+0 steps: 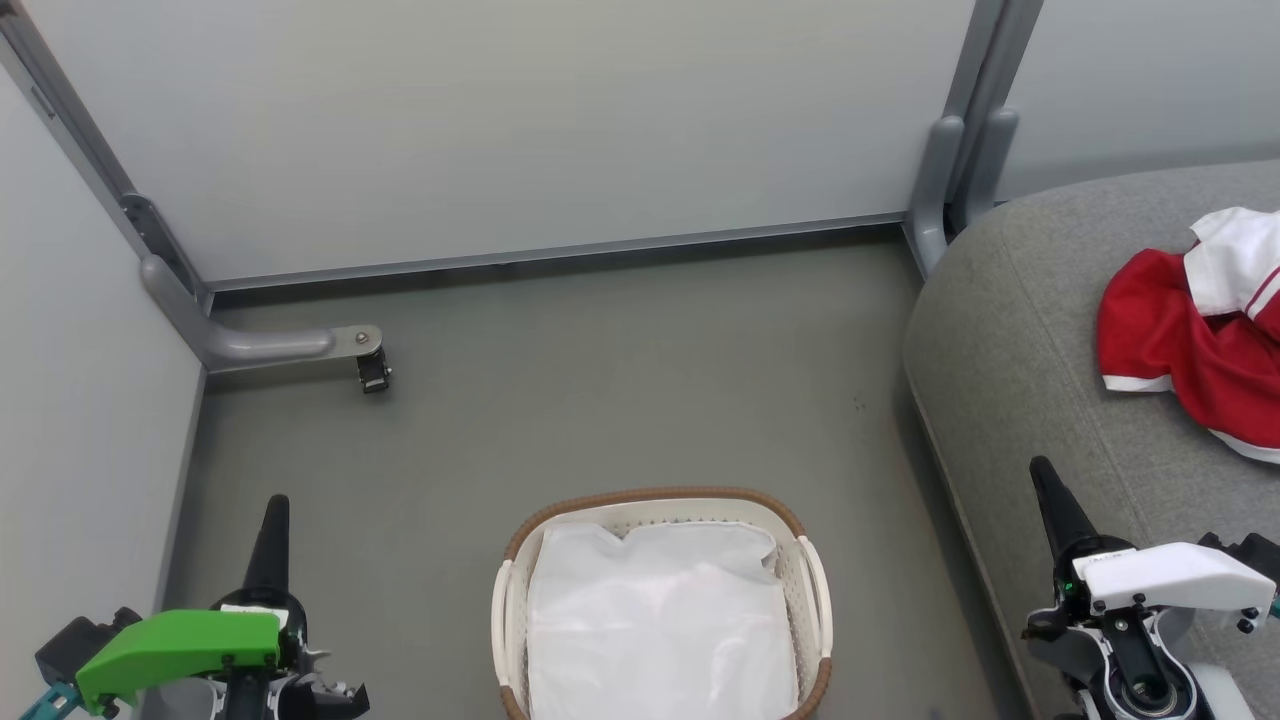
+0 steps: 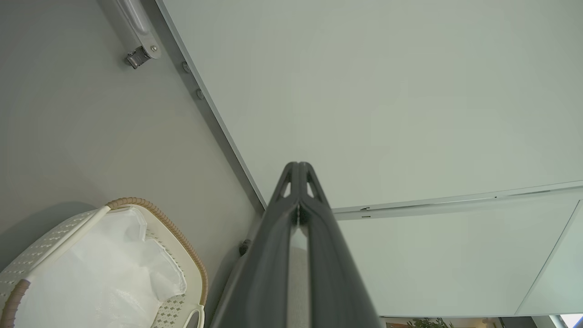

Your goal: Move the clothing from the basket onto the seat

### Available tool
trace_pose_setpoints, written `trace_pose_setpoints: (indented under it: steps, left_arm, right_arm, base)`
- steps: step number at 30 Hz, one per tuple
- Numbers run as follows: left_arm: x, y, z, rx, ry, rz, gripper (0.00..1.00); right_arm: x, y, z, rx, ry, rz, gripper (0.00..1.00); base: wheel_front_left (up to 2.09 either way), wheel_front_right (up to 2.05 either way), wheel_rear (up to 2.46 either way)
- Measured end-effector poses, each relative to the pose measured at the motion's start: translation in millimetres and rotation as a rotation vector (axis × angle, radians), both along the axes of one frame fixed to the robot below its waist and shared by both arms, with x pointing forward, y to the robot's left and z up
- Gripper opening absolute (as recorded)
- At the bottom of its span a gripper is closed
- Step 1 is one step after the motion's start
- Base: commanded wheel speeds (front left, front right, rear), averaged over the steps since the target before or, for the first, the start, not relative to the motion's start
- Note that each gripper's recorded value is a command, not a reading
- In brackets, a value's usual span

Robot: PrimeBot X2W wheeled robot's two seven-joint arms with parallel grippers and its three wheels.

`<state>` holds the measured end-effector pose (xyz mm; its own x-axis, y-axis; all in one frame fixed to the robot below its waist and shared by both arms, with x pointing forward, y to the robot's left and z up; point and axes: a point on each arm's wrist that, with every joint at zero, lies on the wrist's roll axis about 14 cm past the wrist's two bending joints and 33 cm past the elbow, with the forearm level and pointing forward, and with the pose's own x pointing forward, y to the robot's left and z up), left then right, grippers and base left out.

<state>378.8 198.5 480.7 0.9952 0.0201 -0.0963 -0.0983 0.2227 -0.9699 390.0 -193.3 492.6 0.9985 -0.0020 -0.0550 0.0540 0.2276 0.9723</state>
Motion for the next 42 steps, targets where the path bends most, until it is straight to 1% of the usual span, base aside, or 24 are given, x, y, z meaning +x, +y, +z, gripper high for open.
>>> trace_pose_setpoints:
  steps: [33, 42]
  left_arm:
    - [8.2, 0.3, 21.4, -0.227, -0.081, -0.008, 0.0]
    - [8.7, 0.4, 22.6, -0.232, -0.084, -0.008, 0.0]
  right_arm:
    - [-0.1, -5.4, 14.6, 0.229, -0.053, -0.002, 0.0]
    - [-0.1, -5.7, 15.0, 0.235, -0.055, -0.003, 0.0]
  base:
    - [0.0, 0.0, 0.0]
    - [0.0, 0.0, 0.0]
